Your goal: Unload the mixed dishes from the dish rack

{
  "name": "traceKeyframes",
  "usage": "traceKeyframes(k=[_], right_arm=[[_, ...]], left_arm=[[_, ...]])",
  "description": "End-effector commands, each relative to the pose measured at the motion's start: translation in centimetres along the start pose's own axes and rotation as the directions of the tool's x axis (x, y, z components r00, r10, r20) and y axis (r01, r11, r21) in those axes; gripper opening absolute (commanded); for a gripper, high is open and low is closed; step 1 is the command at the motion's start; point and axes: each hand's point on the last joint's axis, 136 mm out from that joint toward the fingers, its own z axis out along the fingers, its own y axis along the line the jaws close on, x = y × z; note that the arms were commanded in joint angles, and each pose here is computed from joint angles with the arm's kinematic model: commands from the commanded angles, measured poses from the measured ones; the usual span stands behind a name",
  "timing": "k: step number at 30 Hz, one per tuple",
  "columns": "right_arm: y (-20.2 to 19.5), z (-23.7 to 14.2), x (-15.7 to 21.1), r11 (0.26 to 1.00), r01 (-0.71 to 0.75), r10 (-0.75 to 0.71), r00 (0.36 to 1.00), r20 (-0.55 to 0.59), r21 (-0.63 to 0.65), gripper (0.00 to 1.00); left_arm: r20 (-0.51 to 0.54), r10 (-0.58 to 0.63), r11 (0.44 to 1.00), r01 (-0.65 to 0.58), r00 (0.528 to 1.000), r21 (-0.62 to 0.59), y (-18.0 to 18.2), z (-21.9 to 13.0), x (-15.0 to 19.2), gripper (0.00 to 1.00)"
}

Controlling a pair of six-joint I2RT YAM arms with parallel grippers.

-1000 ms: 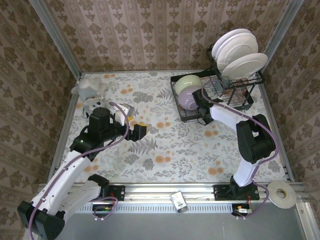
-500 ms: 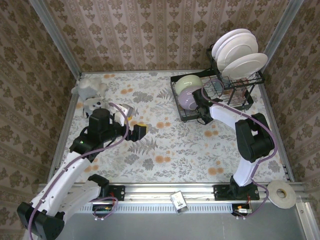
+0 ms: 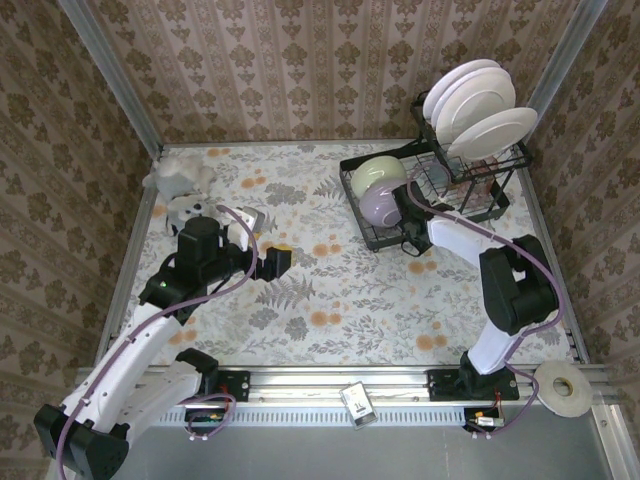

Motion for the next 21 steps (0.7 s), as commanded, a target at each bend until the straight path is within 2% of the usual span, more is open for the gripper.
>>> traceKeyframes(k=[1, 6, 12, 21], right_arm=[[-2.8, 0.0, 2.5, 0.960, 0.276, -0.270, 0.957, -0.104, 0.055, 0.00], [-3.6, -0.4, 3.7, 0.921, 0.389, -0.382, 0.916, -0.125, 0.034, 0.00], [-3.8, -0.6, 6.0, 0.856, 0.513, -0.516, 0.845, -0.141, -0.060, 0.00], [-4.4, -0.6, 9.8, 0.776, 0.609, -0.631, 0.745, -0.217, -0.163, 0.00]], left_arm=[[0.008, 0.023, 1.000, -0.023, 1.000, -0.009, 0.1, 0.2, -0.1, 1.00], [0.001, 0.015, 1.000, -0.015, 1.000, -0.004, 0.1, 0.4, 0.0, 1.00], [-0.002, 0.004, 1.000, -0.004, 1.000, 0.004, 0.1, 0.6, 0.0, 1.00], [-0.005, -0.010, 1.000, 0.010, 1.000, 0.006, 0.1, 0.8, 0.1, 1.00]])
